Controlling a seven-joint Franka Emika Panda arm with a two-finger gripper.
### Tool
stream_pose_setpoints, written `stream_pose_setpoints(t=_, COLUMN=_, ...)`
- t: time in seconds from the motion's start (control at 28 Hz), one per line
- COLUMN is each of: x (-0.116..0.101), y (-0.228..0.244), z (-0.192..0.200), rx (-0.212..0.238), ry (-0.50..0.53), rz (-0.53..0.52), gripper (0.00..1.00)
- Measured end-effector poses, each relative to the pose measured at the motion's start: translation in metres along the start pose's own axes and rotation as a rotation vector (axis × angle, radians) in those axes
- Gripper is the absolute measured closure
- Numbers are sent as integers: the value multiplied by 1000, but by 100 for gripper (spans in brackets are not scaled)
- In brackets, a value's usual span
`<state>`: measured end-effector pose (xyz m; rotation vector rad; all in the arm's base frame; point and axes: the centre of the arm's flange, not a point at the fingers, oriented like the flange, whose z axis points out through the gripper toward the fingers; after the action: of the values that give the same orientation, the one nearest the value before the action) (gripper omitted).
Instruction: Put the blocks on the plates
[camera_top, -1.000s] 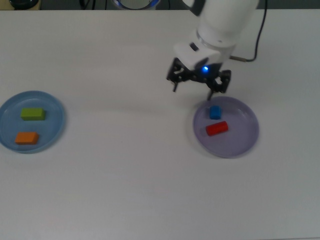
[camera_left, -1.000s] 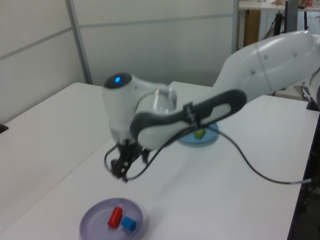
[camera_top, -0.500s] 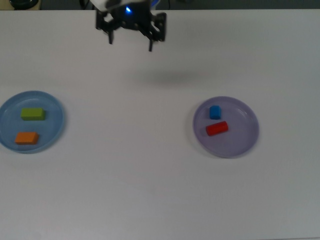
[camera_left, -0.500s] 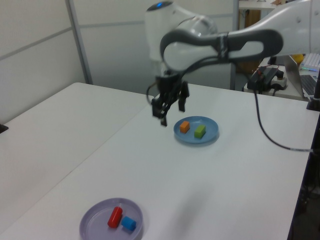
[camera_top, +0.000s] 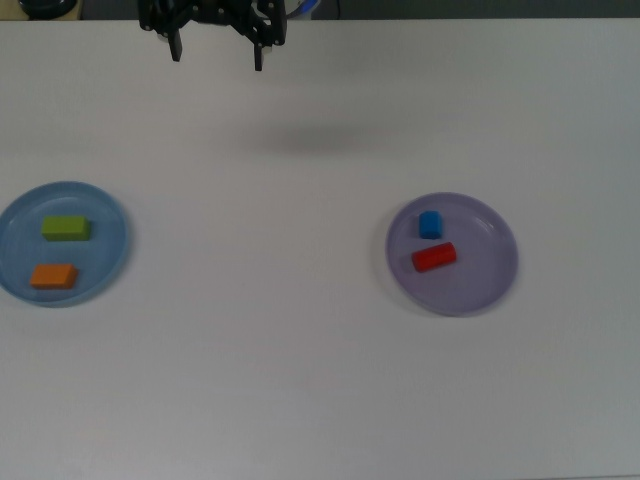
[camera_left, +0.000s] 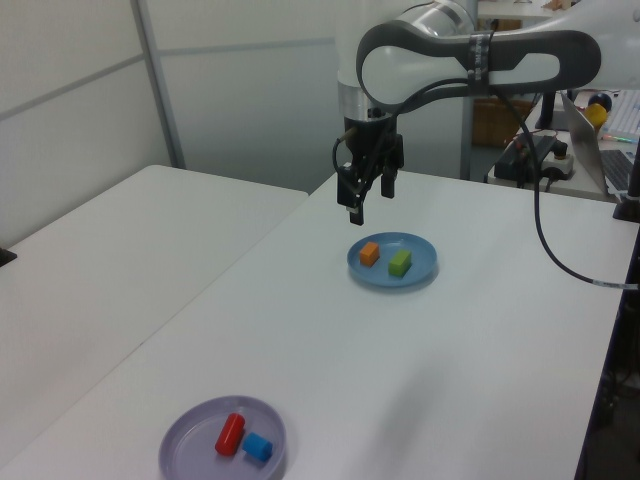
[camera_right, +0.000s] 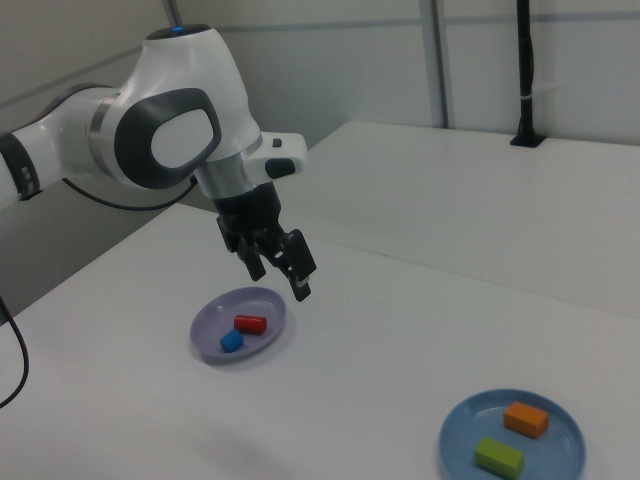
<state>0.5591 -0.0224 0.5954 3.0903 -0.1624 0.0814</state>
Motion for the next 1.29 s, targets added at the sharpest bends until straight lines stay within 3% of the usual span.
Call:
stream_pose_setpoints(t=0.82, x=2, y=21, z=-9, rx=-1, ry=13, rz=-11, gripper=0)
stream_pose_setpoints(t=1.07, x=-4, y=37, z=-22, rx=-3, ry=-31, rz=-81, gripper=0)
stream_pose_setpoints(t=1.29, x=-3, y=38, z=-22, rx=-3, ry=-33, rz=-76, gripper=0)
